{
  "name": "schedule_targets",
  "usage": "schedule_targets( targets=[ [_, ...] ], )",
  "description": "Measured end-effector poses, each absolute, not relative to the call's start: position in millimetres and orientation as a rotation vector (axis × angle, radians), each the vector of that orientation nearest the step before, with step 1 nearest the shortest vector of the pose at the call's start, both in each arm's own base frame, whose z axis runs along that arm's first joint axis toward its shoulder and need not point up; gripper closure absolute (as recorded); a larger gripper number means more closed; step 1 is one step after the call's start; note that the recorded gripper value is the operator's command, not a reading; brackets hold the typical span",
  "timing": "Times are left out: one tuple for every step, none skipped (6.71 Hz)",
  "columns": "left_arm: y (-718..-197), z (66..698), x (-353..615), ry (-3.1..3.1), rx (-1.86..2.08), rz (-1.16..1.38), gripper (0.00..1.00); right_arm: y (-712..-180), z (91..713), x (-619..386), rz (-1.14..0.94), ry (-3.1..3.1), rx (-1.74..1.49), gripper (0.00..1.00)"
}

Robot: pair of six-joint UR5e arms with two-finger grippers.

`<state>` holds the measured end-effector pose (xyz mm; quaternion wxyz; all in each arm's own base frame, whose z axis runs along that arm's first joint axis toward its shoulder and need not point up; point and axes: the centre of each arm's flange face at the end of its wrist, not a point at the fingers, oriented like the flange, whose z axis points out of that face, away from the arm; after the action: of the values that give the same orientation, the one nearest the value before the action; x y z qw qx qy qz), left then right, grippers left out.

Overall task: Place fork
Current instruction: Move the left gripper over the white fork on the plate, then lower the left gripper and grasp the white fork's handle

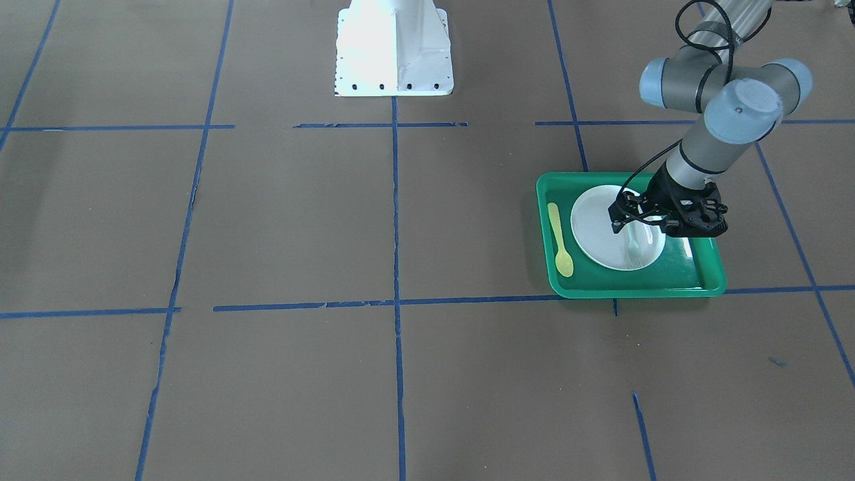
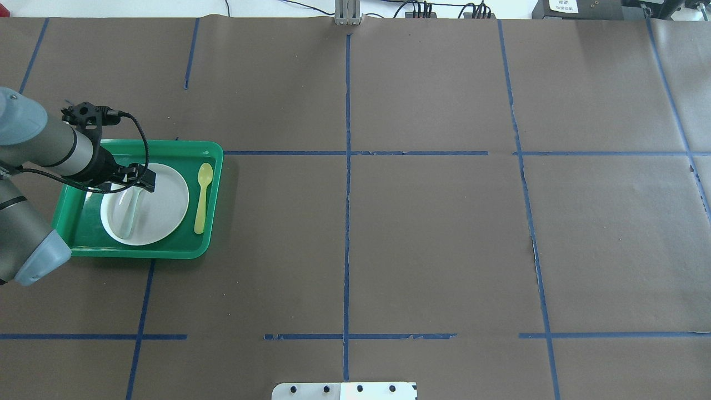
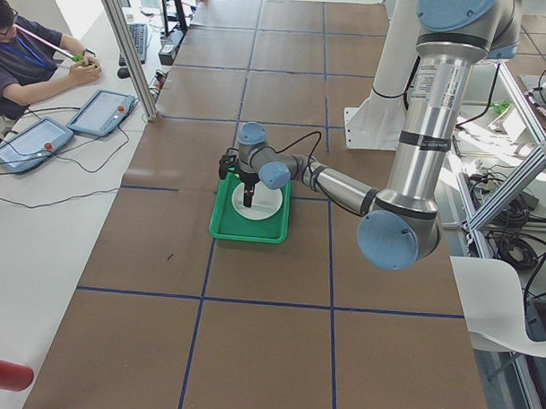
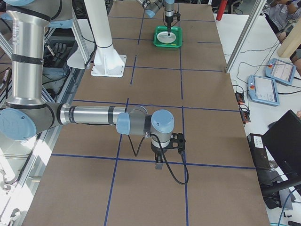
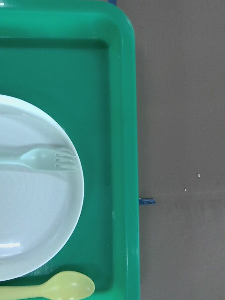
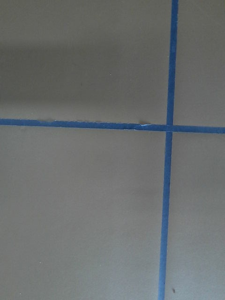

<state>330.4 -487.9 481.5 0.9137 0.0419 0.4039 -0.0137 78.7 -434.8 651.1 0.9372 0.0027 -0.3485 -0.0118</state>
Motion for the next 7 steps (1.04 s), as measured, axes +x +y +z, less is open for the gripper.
schedule_targets(
  targets=[
    [-483.1, 488.9, 339.9, 0.835, 0.076, -0.031, 0.06, -434.8, 651.1, 78.8, -0.024, -0.712, 0.005, 0.0],
    [-481.4, 494.2, 343.9, 0.832, 0.068, -0.031, 0.08, -434.8, 651.1, 78.8, -0.024, -0.712, 0.005, 0.0],
    [-480.8, 498.2, 345.5, 0.829, 0.063, -0.031, 0.12, -434.8, 651.1, 78.8, -0.024, -0.712, 0.005, 0.0],
    [-480.6, 500.4, 345.6, 0.826, 0.061, -0.031, 0.17, -434.8, 651.1, 78.7, -0.024, -0.712, 0.005, 0.0],
    [-480.2, 501.8, 346.0, 0.824, 0.06, -0.03, 0.2, -434.9, 651.1, 78.8, -0.024, -0.712, 0.005, 0.0],
    [-480.1, 503.2, 346.1, 0.822, 0.058, -0.03, 0.26, -434.8, 651.1, 78.8, -0.024, -0.712, 0.005, 0.0],
    [-480.1, 504.3, 346.2, 0.82, 0.057, -0.031, 0.35, -434.8, 651.1, 78.8, -0.024, -0.712, 0.005, 0.0]
  ],
)
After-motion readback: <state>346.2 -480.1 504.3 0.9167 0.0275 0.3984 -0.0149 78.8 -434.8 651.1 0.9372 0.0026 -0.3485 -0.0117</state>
